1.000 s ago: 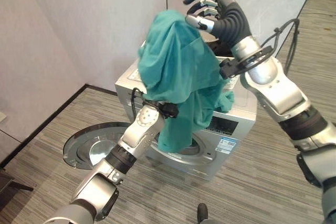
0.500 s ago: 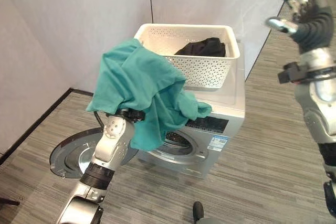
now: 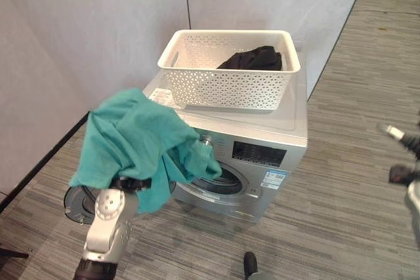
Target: Grab the laundry basket,head to the washer,open it,put in the laundry and shut it.
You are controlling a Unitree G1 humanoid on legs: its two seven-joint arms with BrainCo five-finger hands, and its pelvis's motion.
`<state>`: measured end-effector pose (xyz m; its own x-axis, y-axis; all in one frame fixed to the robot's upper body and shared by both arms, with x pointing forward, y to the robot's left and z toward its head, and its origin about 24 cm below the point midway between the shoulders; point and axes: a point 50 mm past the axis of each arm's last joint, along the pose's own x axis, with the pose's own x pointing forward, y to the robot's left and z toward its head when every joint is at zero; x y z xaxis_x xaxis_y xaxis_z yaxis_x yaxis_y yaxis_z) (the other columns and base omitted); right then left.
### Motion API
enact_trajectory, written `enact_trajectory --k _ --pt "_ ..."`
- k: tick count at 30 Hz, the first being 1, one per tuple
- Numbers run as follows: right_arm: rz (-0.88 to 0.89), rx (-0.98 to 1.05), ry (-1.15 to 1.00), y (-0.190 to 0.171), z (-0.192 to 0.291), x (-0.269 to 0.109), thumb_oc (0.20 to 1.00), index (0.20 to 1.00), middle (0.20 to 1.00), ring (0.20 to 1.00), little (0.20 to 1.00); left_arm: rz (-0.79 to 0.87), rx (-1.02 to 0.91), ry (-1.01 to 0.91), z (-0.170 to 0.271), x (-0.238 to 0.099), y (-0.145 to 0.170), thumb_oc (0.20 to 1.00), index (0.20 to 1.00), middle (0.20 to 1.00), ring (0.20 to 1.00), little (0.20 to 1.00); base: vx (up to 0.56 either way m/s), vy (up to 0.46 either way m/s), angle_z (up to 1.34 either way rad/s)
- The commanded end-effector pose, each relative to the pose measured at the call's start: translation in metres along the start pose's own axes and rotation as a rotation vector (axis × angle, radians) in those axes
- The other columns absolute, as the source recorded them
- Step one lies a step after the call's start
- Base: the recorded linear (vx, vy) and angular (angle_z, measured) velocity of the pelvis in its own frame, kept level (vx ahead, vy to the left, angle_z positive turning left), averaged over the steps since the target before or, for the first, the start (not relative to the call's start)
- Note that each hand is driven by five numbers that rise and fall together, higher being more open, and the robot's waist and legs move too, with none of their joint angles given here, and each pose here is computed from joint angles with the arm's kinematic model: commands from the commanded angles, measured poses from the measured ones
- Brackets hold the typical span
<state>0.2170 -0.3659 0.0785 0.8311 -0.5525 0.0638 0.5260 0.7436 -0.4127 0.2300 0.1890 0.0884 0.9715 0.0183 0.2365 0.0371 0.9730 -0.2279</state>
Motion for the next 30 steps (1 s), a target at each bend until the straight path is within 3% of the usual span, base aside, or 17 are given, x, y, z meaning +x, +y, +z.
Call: enact_trajectory --k 1,3,5,6,9,17,23,30 --pt "0.043 -0.064 0.064 0.008 -0.021 -0.007 1.000 1.000 1.000 1.000 1.000 -0.147 0.038 -0.089 0.018 -0.003 -0.014 0.200 0.200 0.200 0.200 0.200 -0.01 -0.030 0.22" --pt "0.068 -0.083 0.195 0.018 -0.054 -0.021 1.000 1.000 1.000 1.000 1.000 -0.157 0.094 -0.071 0.016 -0.009 -0.011 0.200 0.200 0.200 0.200 0.200 0.00 -0.024 0.23" --pt "0.092 -0.059 0.353 0.032 -0.090 -0.040 1.000 1.000 1.000 1.000 1.000 -0.194 0.303 -0.092 0.020 -0.013 -0.008 0.200 0.200 0.200 0.200 0.200 0.00 -0.009 0.15" --pt "0.092 -0.058 0.352 0.032 -0.090 -0.040 1.000 1.000 1.000 1.000 1.000 -0.194 0.304 -0.092 0.020 -0.013 -0.008 0.200 0.200 0.200 0.200 0.200 -0.02 -0.005 0.22" --pt "0.188 -0.065 0.622 0.062 -0.140 -0.082 1.000 1.000 1.000 1.000 1.000 -0.140 0.397 0.040 -0.005 -0.026 0.008 0.200 0.200 0.200 0.200 0.200 -0.01 0.005 0.27" --pt "0.319 -0.067 0.923 0.111 -0.177 -0.141 1.000 1.000 1.000 1.000 1.000 -0.138 0.522 0.153 -0.038 -0.029 0.012 0.200 0.200 0.200 0.200 0.200 0.00 0.050 0.08" --pt "0.310 -0.115 1.048 0.122 -0.185 -0.162 1.000 1.000 1.000 1.000 1.000 -0.287 0.623 0.013 -0.039 0.014 -0.032 0.200 0.200 0.200 0.200 0.200 -0.06 0.105 -0.01" --pt "0.272 -0.093 1.072 0.126 -0.182 -0.154 1.000 1.000 1.000 1.000 1.000 -0.355 0.579 -0.077 -0.030 0.053 -0.068 0.200 0.200 0.200 0.200 0.200 -0.14 0.079 -0.09"
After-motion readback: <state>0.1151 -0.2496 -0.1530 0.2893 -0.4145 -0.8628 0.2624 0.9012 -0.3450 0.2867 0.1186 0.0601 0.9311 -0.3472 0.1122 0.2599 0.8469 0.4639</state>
